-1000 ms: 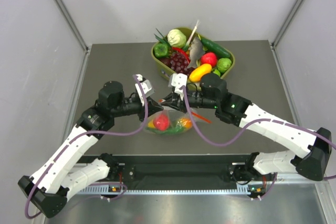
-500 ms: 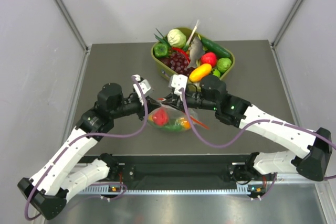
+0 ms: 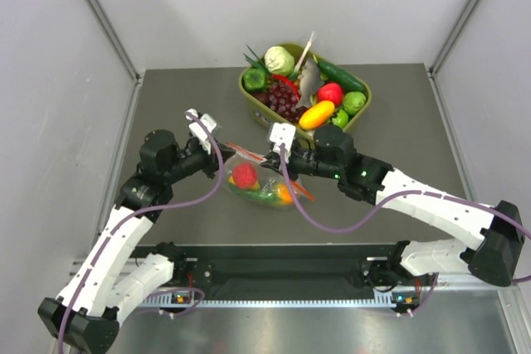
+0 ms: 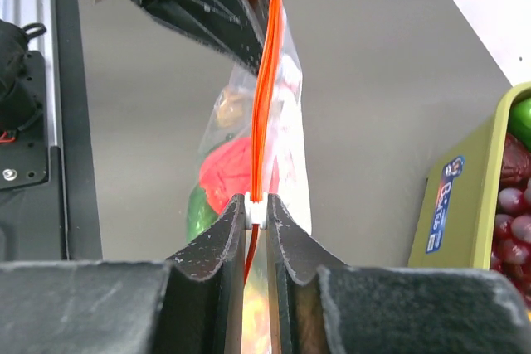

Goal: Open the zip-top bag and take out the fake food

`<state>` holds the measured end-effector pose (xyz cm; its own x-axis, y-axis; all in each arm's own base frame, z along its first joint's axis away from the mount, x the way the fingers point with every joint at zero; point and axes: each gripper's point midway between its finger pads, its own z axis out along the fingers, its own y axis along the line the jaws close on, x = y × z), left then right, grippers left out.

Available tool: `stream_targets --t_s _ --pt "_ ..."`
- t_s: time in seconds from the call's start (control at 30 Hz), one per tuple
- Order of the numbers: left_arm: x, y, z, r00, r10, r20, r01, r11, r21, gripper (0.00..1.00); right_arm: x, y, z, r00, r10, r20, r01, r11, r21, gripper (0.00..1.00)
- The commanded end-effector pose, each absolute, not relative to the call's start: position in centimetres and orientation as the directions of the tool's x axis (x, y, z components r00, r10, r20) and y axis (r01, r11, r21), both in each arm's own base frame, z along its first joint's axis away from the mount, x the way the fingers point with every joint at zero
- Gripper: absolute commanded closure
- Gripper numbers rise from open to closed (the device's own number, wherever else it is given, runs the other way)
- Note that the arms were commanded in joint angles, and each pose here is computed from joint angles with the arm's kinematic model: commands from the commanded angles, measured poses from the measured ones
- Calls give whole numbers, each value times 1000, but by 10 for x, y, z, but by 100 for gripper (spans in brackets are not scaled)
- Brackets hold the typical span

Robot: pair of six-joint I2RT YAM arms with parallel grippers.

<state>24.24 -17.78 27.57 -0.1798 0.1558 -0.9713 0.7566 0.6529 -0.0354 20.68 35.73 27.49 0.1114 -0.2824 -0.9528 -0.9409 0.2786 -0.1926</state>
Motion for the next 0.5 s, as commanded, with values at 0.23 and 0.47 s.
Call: stream_targets --t_s 0.23,0.47 --pt "277 -140 273 -172 151 -973 570 821 26 100 219 353 274 89 -254 -963 -941 297 -166 100" --pt "289 -116 265 -201 162 -966 448 892 56 100 222 360 273 70 -221 -973 -951 278 -132 100"
